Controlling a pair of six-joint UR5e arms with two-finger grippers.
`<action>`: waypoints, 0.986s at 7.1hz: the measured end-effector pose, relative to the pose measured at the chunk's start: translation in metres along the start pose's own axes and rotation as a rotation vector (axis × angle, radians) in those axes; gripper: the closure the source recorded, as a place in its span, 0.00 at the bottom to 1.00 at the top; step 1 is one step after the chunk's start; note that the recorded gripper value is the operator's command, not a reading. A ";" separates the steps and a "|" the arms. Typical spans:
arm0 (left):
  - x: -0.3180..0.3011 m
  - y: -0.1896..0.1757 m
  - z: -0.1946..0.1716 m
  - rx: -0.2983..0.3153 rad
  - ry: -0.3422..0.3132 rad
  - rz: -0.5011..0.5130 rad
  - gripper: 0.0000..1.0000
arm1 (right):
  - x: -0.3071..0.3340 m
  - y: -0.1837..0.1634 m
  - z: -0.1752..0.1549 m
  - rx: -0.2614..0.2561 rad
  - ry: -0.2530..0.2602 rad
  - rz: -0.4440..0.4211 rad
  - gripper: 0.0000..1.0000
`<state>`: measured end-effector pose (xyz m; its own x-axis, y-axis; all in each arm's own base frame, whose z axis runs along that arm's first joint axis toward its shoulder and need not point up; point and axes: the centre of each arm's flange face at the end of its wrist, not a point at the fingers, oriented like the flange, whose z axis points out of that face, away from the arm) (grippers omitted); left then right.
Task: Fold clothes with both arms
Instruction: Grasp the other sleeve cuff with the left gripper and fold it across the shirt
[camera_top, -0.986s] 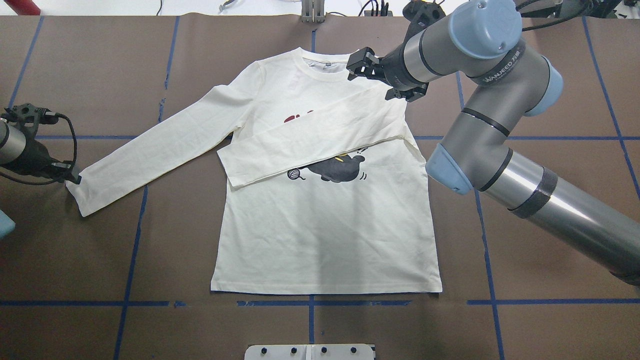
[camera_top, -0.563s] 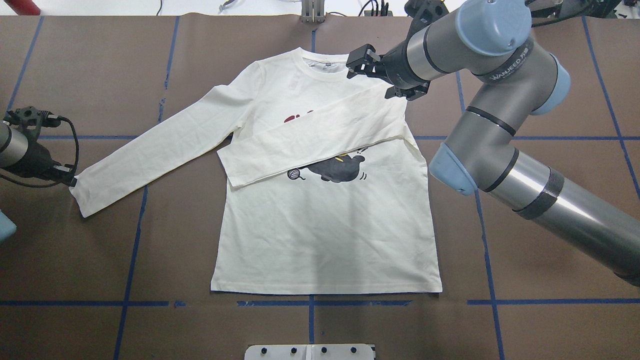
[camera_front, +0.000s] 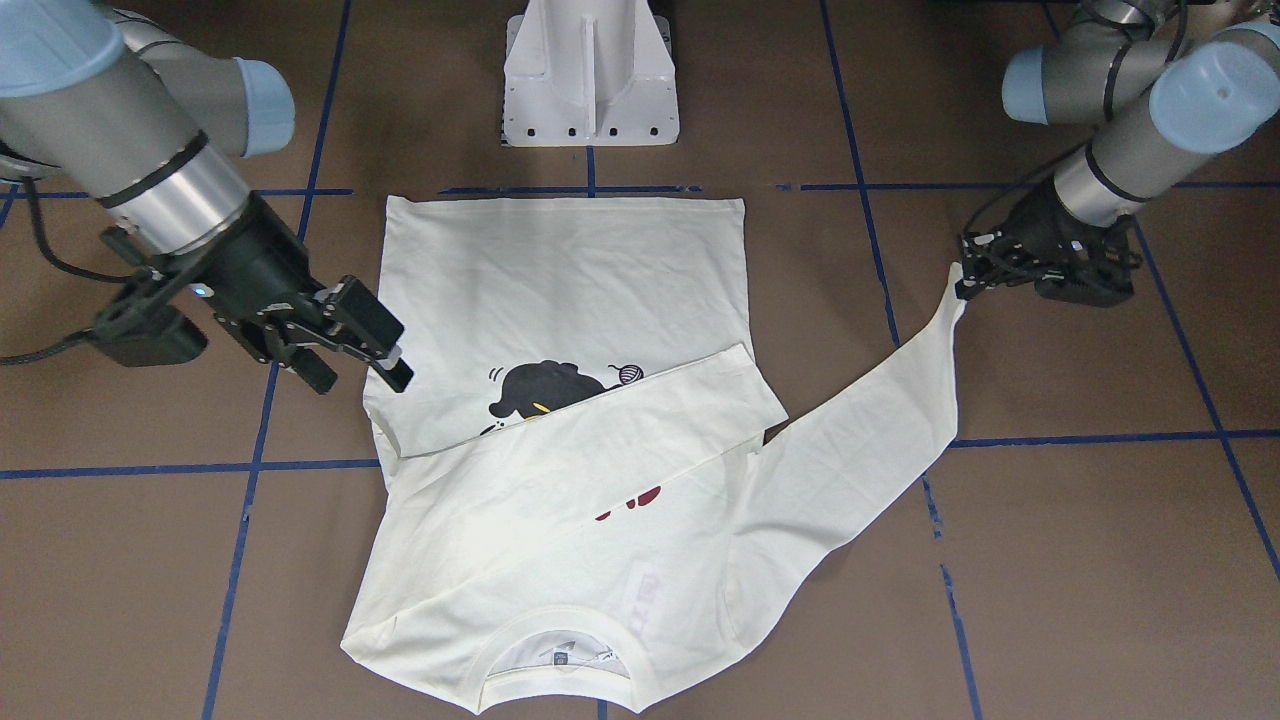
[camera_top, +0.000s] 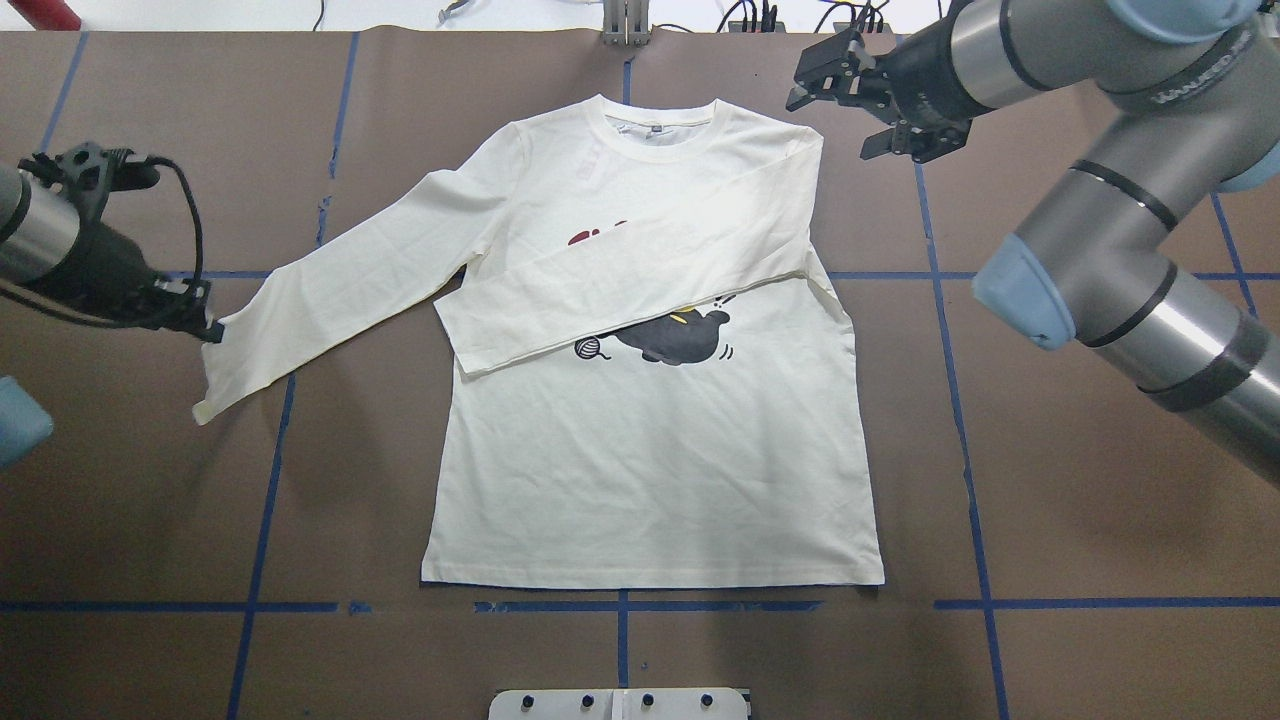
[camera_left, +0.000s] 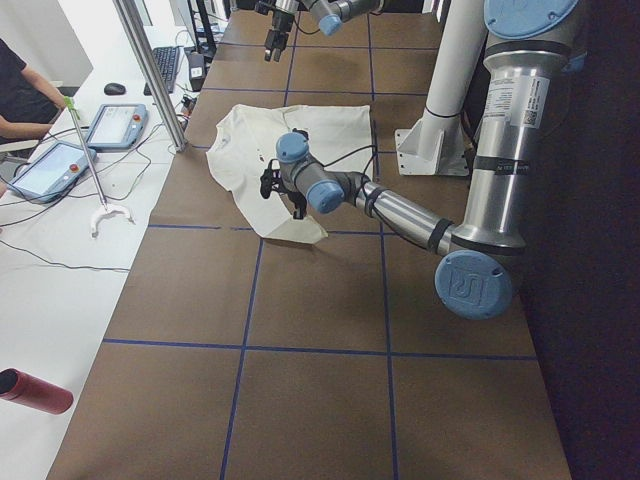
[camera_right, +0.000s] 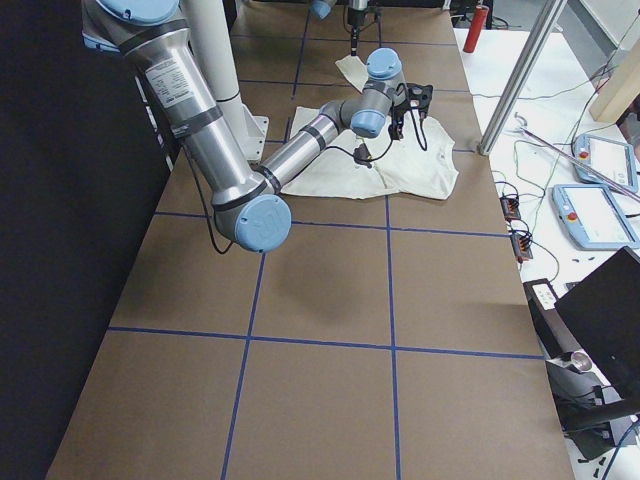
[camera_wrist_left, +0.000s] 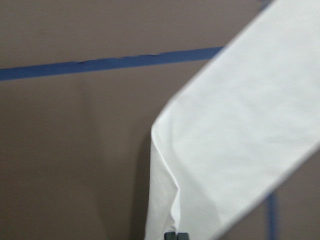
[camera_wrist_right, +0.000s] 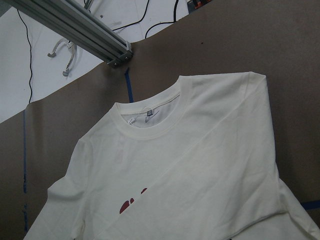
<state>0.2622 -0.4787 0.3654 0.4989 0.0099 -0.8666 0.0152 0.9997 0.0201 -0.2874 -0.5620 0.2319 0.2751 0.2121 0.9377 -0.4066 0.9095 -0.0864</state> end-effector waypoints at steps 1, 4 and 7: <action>0.085 -0.019 -0.011 0.014 0.077 -0.077 1.00 | 0.024 -0.012 -0.018 0.000 0.009 -0.013 0.01; 0.334 -0.094 0.056 -0.006 0.133 -0.152 1.00 | 0.111 -0.046 -0.070 -0.027 0.049 -0.048 0.01; 0.463 -0.069 0.141 0.006 0.195 -0.109 1.00 | 0.147 -0.042 -0.105 -0.031 0.049 -0.064 0.01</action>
<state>0.6146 -0.5463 0.0328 0.3167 -0.0932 -0.9439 0.0656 0.9949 -0.0762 -0.1384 -0.5311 0.3376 0.3422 0.1696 0.9242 -0.3598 0.9323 -0.0379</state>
